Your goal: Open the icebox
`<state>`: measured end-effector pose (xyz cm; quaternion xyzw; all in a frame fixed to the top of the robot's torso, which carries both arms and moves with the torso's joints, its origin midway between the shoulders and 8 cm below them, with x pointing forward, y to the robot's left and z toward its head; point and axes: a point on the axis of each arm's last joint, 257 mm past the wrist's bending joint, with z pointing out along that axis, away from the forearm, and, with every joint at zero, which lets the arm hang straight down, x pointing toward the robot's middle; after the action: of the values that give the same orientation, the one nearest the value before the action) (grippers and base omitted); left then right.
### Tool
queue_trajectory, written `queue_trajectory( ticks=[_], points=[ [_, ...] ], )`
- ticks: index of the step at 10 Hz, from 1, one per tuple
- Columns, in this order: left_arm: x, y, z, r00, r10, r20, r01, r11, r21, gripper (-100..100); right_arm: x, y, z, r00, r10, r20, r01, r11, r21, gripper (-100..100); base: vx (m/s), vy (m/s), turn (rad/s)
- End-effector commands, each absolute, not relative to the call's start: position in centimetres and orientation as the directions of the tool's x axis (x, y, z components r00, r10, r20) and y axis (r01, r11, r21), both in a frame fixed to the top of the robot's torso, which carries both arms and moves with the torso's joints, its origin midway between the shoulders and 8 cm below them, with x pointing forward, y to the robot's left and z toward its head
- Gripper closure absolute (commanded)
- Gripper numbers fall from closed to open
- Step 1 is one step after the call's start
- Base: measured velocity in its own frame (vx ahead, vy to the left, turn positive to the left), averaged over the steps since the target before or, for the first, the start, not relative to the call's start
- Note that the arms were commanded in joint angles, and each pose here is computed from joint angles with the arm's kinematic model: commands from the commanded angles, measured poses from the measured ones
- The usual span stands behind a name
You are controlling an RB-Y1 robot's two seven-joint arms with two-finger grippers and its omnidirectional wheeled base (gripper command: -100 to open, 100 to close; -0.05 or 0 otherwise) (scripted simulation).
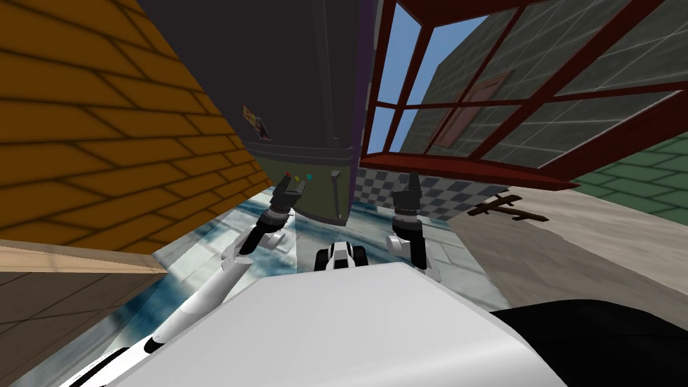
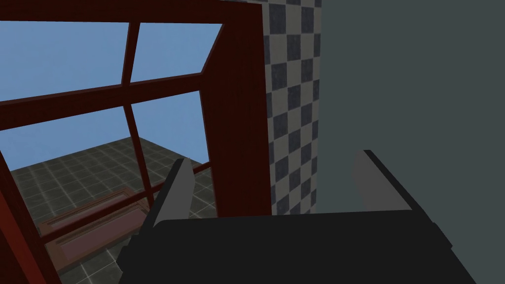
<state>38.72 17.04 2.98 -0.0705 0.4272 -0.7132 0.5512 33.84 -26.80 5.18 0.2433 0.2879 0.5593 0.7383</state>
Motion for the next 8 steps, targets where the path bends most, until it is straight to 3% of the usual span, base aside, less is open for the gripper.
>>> queue_trajectory(
  ticks=[1,8],
  points=[
    [39.3,16.7,2.5,-0.423,-0.814,-0.398,0.71,-0.025,-0.704,-100,33.8,-26.8,5.2,0.209,0.966,-0.153,-0.686,0.256,0.681,0,0.042,-0.117,0.042],
    [41.9,17.0,0.8,-0.524,-0.718,-0.458,0.645,0.017,-0.764,-100,33.8,-26.8,5.2,0.209,0.966,-0.153,-0.686,0.256,0.681,0,0.044,-0.124,0.051]
  ],
)
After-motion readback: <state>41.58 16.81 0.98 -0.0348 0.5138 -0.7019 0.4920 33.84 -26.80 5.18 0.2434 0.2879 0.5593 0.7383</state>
